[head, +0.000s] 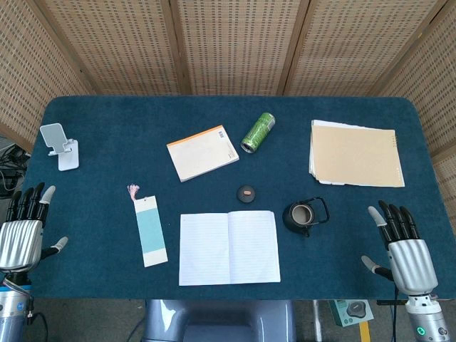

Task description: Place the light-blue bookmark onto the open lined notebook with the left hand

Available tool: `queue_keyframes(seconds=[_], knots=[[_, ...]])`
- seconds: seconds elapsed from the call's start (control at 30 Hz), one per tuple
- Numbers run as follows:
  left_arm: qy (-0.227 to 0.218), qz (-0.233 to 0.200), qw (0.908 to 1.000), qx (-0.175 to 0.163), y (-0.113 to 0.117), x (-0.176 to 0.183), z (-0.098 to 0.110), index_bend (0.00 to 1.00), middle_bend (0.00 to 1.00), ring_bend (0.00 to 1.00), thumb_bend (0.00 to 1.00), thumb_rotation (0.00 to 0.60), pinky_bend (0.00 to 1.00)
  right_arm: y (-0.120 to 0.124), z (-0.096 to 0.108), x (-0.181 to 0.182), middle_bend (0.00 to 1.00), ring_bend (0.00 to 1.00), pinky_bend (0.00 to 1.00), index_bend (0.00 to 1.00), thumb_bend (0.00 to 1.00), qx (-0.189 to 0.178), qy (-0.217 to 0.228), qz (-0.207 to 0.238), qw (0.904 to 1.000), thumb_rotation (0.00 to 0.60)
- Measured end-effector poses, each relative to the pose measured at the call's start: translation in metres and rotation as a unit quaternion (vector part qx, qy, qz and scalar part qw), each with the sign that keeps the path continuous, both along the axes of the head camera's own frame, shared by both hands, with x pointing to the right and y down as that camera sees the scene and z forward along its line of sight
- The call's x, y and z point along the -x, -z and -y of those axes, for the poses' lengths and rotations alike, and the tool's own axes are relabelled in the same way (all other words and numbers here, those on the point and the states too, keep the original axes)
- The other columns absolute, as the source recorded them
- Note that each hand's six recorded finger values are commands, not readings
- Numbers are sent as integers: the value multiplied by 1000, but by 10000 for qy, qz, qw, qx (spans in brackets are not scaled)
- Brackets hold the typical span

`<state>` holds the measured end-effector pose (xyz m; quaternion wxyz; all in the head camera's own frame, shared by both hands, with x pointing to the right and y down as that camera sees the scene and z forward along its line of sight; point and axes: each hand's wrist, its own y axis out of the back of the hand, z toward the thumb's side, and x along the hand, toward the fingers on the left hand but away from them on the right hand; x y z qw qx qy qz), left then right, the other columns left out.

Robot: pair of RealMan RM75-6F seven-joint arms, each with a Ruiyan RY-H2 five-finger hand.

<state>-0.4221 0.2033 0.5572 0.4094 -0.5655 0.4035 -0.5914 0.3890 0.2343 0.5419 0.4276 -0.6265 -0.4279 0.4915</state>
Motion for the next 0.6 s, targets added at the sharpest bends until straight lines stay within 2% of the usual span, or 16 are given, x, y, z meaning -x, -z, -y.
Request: queue_keyframes(seconds=[0.6], knots=[[-130, -50, 9999, 9, -3, -5, 0, 0, 0, 0, 0, 600, 0, 3, 1, -4, 0, 0, 0, 0, 86, 3, -66, 50, 10000, 600]])
